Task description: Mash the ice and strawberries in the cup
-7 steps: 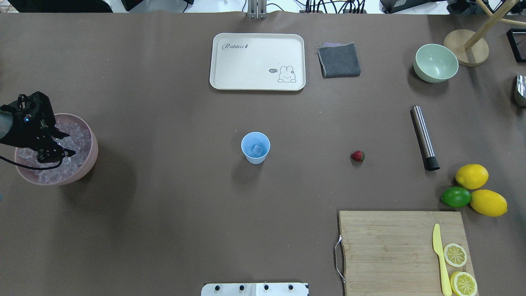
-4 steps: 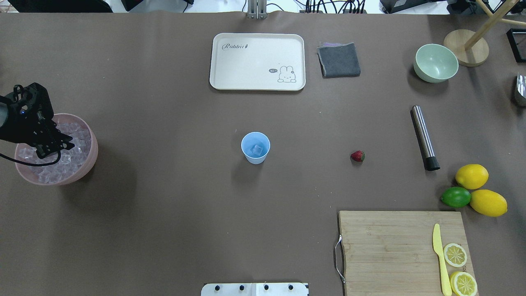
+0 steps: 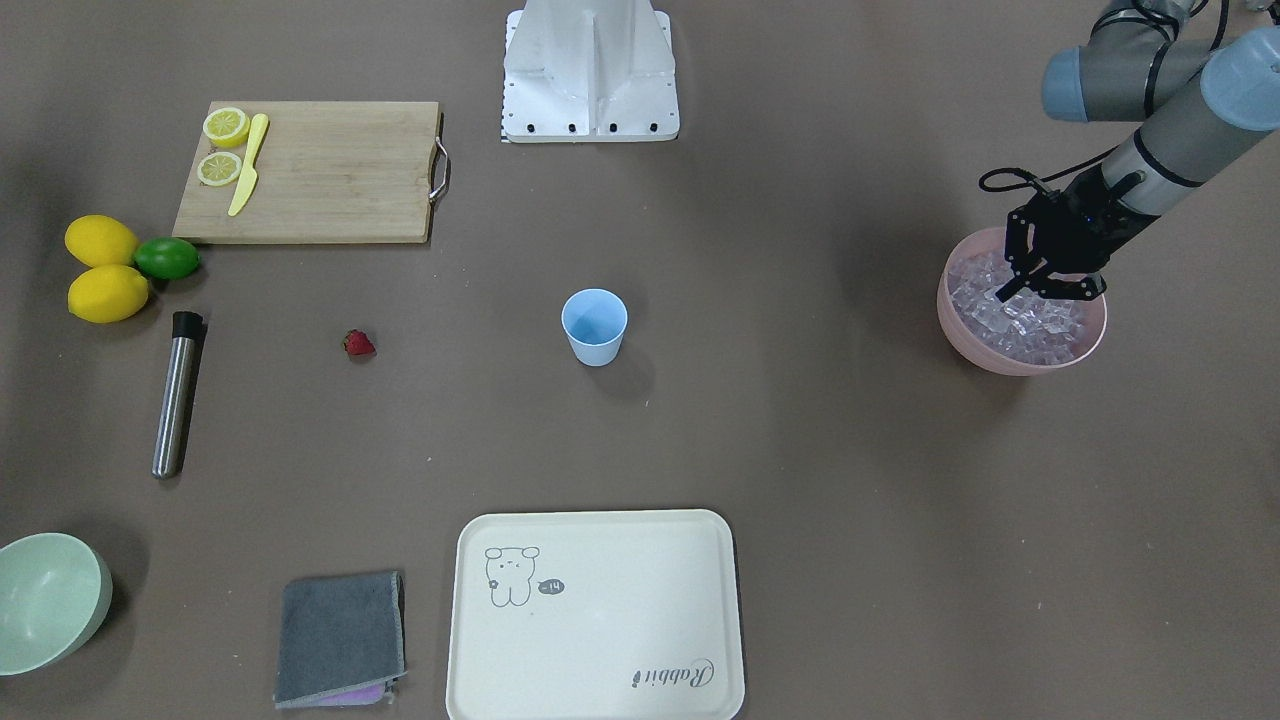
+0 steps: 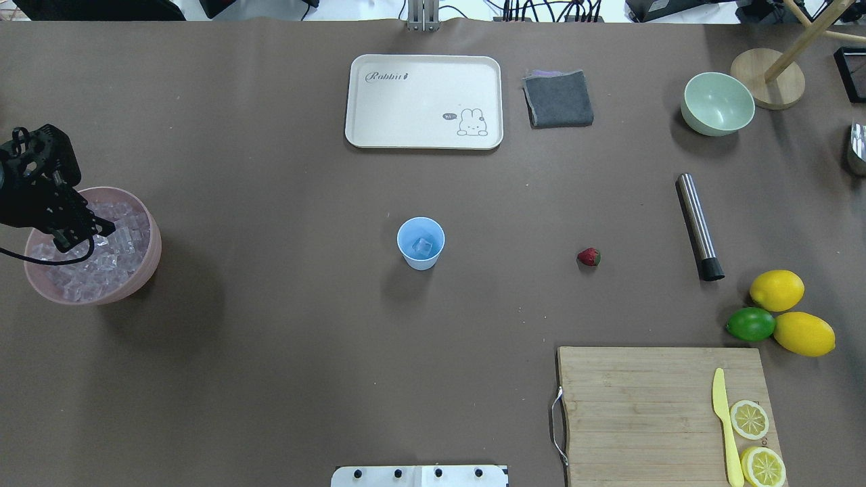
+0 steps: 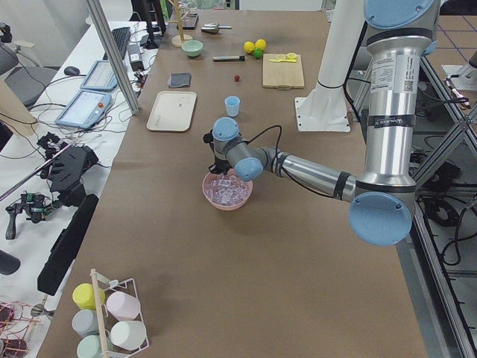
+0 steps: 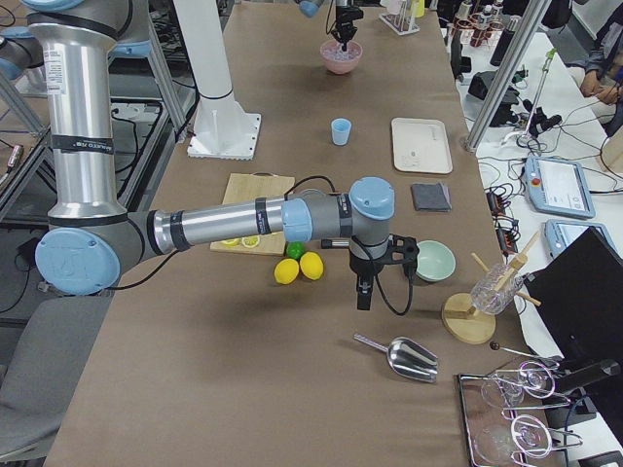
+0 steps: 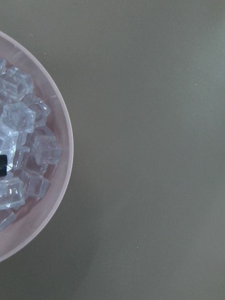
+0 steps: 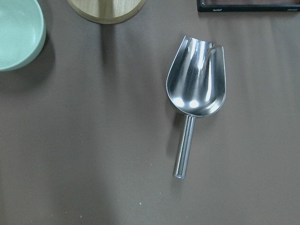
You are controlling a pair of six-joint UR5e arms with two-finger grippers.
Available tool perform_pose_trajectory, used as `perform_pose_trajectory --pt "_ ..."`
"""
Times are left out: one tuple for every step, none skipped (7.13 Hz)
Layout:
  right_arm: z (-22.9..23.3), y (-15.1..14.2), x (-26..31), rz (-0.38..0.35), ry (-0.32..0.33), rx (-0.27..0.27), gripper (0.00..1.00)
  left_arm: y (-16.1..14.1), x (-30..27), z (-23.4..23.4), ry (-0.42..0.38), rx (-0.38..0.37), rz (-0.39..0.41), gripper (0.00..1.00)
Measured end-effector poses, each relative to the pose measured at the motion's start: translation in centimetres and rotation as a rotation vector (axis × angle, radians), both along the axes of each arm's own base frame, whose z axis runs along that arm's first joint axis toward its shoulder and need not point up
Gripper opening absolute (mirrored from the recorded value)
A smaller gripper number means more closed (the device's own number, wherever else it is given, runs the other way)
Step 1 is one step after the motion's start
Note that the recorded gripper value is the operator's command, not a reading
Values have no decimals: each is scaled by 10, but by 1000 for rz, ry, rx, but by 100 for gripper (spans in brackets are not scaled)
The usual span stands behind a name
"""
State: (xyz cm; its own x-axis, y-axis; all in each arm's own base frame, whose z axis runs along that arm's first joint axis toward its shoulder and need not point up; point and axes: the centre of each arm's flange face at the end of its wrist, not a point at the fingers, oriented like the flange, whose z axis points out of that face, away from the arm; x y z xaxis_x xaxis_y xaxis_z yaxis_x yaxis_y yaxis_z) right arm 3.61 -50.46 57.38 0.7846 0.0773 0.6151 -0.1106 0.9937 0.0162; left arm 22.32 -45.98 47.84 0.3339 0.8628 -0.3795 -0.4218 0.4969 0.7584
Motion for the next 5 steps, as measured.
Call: perform_pose_trajectory --pt "0 0 0 0 0 1 100 -4 2 -1 -1 2 -1 97" --pt "-1 0 0 0 -1 1 100 -9 5 -1 -3 6 -5 97" --pt "-1 0 0 1 -1 0 100 -11 6 0 -5 6 -7 97" --pt "0 1 0 1 -1 -2 100 -12 7 2 -8 3 -8 97" --pt "1 2 0 1 -2 -3 100 -14 8 6 -15 0 -10 97"
